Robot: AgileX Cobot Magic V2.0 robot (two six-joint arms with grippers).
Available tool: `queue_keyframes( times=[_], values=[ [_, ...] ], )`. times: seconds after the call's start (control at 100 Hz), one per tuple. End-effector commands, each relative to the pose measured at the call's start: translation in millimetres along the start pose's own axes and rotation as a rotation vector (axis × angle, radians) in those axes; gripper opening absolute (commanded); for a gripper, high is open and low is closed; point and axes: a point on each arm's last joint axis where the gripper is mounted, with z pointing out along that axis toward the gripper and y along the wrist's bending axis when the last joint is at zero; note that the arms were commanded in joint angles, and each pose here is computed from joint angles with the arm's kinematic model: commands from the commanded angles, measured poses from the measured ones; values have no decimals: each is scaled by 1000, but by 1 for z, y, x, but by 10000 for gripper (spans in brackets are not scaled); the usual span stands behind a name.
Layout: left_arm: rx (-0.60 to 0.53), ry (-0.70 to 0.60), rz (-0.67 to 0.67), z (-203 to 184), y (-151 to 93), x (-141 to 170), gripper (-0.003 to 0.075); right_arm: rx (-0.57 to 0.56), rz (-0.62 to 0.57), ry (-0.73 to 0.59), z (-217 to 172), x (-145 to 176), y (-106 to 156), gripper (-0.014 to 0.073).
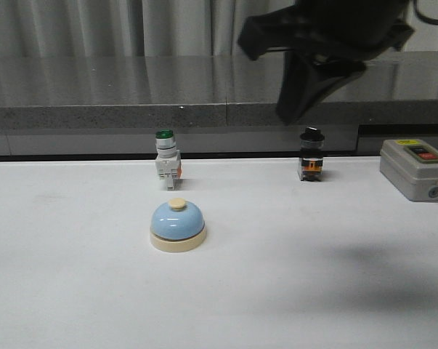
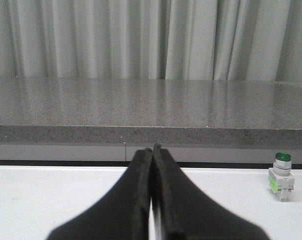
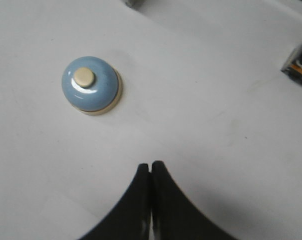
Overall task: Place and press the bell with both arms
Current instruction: 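Move the closed right gripper over the bell's cream button, then press down on the bell button with the right gripper tips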
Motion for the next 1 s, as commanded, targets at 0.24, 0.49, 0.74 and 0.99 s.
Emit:
queue_keyframes(
  times=[0.24,0.49,0.74,0.99],
  values=[
    [0,-66,-14,-2,1,6,-20,-55,-52,18,33,-49,32,-61],
    [0,-66,-14,-2,1,6,-20,-66,-59,79,61,-66,41,-61],
    [0,-66,-14,-2,1,6,-20,-67,-60,162,85,-78,44,-61],
    [0,-66,-14,-2,1,6,-20,-94,-46,204,102,-82,50,-61]
  ],
)
